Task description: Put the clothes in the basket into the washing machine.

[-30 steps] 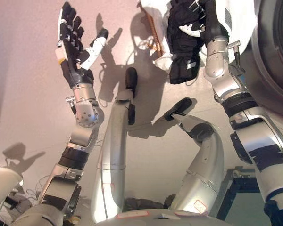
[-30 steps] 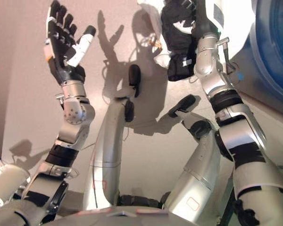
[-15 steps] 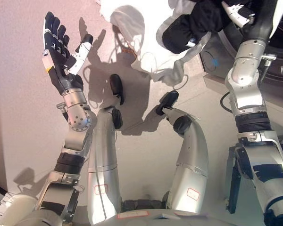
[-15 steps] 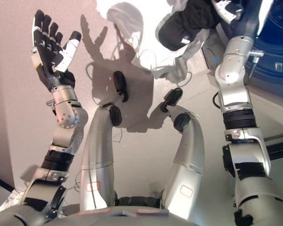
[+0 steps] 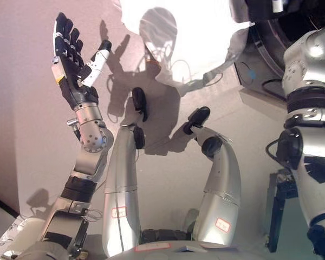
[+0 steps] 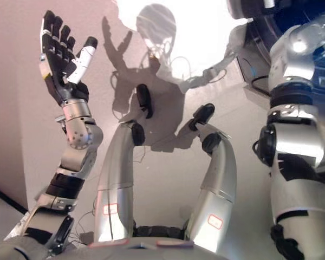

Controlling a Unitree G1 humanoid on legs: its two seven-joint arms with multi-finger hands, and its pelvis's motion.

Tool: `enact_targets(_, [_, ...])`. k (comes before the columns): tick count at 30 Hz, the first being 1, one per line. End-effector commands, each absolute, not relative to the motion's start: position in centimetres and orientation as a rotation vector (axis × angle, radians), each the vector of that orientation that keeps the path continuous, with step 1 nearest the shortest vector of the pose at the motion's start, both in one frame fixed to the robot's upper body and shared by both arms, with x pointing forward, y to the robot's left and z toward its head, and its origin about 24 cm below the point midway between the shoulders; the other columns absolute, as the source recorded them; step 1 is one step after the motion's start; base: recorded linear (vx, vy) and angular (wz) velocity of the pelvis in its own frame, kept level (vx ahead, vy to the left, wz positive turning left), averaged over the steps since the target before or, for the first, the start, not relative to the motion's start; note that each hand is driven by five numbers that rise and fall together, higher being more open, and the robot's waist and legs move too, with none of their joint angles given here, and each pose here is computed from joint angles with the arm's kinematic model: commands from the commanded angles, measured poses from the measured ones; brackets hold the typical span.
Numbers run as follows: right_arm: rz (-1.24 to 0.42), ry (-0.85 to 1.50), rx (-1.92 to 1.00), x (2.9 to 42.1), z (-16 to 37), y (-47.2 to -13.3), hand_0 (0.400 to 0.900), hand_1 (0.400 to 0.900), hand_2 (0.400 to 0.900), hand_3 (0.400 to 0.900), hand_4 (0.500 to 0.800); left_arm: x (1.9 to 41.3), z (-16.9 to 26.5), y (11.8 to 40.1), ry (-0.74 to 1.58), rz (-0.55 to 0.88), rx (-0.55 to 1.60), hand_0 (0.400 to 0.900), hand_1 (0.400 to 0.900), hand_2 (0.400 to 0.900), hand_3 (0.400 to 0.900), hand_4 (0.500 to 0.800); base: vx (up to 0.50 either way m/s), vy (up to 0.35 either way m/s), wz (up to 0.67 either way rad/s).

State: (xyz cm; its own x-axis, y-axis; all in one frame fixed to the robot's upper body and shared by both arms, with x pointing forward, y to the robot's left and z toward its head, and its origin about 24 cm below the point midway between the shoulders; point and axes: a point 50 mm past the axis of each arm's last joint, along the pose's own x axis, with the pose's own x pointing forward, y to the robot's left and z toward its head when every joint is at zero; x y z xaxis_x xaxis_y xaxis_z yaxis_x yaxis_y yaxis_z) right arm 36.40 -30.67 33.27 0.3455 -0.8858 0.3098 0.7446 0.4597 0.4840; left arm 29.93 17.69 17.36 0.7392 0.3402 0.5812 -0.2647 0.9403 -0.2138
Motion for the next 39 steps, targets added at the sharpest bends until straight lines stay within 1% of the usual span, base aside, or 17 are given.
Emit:
enact_targets(1, [-1.192,-0.668,0.194,34.0,33.3,-34.7,0.400,0.400,0.400,0.400,0.500,28.1,16.7,16.7,-0.700,0.284,-0.151,0.900,0.900,0.900,0.900,0.800,0.042,-0.053,0.07])
enact_targets(5, [-1.261,-0.624,0.204,33.0,34.0,-36.8,0.400,0.400,0.400,0.400,0.500,28.2,16.6,16.0,-0.689,0.232,-0.138,0.900,0.900,0.900,0.900,0.800,0.036,-0.039,0.07])
enact_targets(6, [-1.255,-0.624,0.187,32.8,34.3,-37.1,0.600,0.600,0.600,0.600,0.620,28.2,16.5,15.7,-0.687,0.213,-0.137,0.900,0.900,0.900,0.900,0.800,0.031,-0.027,0.07])
enact_targets(7, [-1.256,-0.616,0.155,32.5,34.4,-37.5,0.900,0.900,0.900,0.900,0.800,28.2,16.6,15.6,-0.690,0.202,-0.138,0.900,0.900,0.900,0.900,0.800,0.031,-0.014,0.05])
enact_targets(11, [-1.197,-0.621,0.115,33.2,34.3,-36.8,0.900,0.900,0.900,0.900,0.800,28.3,16.5,15.3,-0.688,0.186,-0.144,0.900,0.900,0.900,0.900,0.800,0.009,0.000,0.00])
enact_targets(15, [-1.118,-0.641,0.127,34.3,33.5,-35.2,0.900,0.900,0.900,0.900,0.800,28.6,16.8,15.7,-0.694,0.223,-0.169,0.900,0.900,0.900,0.900,0.800,0.000,0.002,-0.02])
enact_targets(21, [-0.981,-0.705,0.162,36.2,31.5,-30.4,0.900,0.900,0.900,0.900,0.800,28.6,17.1,16.5,-0.712,0.303,-0.210,0.900,0.900,0.900,0.900,0.800,-0.020,0.029,-0.08])
enact_targets(24, [-0.841,-0.759,0.207,36.5,30.0,-26.5,0.900,0.900,0.900,0.900,0.800,28.5,17.1,17.1,-0.710,0.352,-0.219,0.900,0.900,0.900,0.900,0.800,-0.038,0.055,-0.14])
enact_targets(26, [-0.734,-0.788,0.233,36.2,28.4,-23.6,0.900,0.900,0.900,0.900,0.800,28.5,16.8,17.5,-0.692,0.384,-0.227,0.900,0.900,0.900,0.900,0.800,-0.044,0.057,-0.16])
enact_targets(30, [-0.629,-0.785,0.244,34.5,24.6,-20.5,0.900,0.900,0.900,0.900,0.800,28.5,15.8,17.9,-0.646,0.406,-0.232,0.900,0.900,0.900,0.900,0.800,-0.039,0.043,-0.10])
enact_targets(36, [-0.466,-0.760,0.262,31.5,20.3,-18.6,0.900,0.900,0.900,0.900,0.800,27.8,13.9,18.5,-0.575,0.414,-0.227,0.900,0.900,0.900,0.900,0.800,-0.046,0.053,-0.13])
enact_targets(39, [-0.391,-0.741,0.261,30.6,19.0,-18.4,0.900,0.900,0.900,0.900,0.800,27.7,13.1,19.0,-0.548,0.413,-0.223,0.900,0.900,0.900,0.900,0.800,-0.038,0.040,-0.09])
